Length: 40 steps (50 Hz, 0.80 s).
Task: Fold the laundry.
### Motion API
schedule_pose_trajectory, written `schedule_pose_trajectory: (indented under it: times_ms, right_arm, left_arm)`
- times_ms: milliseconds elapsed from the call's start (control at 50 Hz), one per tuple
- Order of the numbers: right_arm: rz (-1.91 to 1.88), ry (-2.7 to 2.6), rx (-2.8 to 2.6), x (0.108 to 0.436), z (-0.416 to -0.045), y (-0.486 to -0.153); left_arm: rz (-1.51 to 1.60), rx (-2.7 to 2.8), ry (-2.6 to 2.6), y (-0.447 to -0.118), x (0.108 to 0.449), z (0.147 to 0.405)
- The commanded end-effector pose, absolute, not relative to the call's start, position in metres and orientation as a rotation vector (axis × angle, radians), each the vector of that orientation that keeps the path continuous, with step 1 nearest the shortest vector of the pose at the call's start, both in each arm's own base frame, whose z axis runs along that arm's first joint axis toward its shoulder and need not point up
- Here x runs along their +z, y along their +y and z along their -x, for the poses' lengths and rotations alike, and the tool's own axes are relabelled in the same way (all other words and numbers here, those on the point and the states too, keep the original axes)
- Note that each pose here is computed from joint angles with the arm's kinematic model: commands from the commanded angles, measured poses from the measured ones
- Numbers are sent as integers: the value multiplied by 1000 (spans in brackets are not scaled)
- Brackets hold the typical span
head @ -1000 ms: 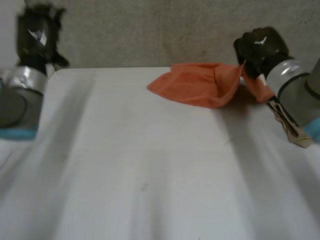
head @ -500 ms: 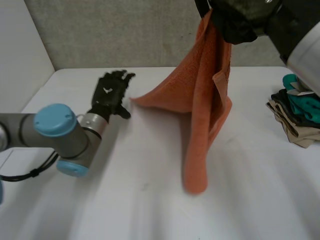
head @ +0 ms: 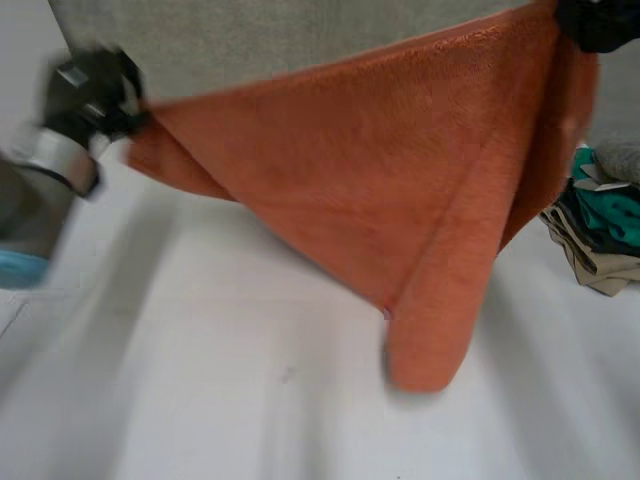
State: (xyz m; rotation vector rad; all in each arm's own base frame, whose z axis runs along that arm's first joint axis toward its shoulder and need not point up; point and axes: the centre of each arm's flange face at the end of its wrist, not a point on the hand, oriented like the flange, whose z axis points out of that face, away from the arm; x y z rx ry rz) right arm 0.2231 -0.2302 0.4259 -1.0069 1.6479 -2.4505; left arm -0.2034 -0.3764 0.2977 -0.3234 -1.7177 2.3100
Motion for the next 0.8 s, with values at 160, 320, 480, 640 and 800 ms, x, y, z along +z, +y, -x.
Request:
schedule_pose_trajectory:
  times_ms: [160, 320, 480, 640, 800]
  right_arm:
    - [1182, 2091, -1968, 388, -204, -232]
    - [1390, 2383, -1552, 309, -221, -262]
    - [1420, 2436, -1601, 245, -255, -314]
    - [1109, 2253, -2121, 244, -287, -376]
    - [495, 1585, -2849, 341, -288, -418]
  left_arm:
    - [701, 2554, -1645, -307, 380, 168]
    - [824, 2418, -2124, -360, 288, 176]
    - [1009, 2374, -2327, -412, 223, 195]
    - [995, 2690, -1936, -455, 256, 230]
    - [273, 3262, -924, -465, 401, 209]
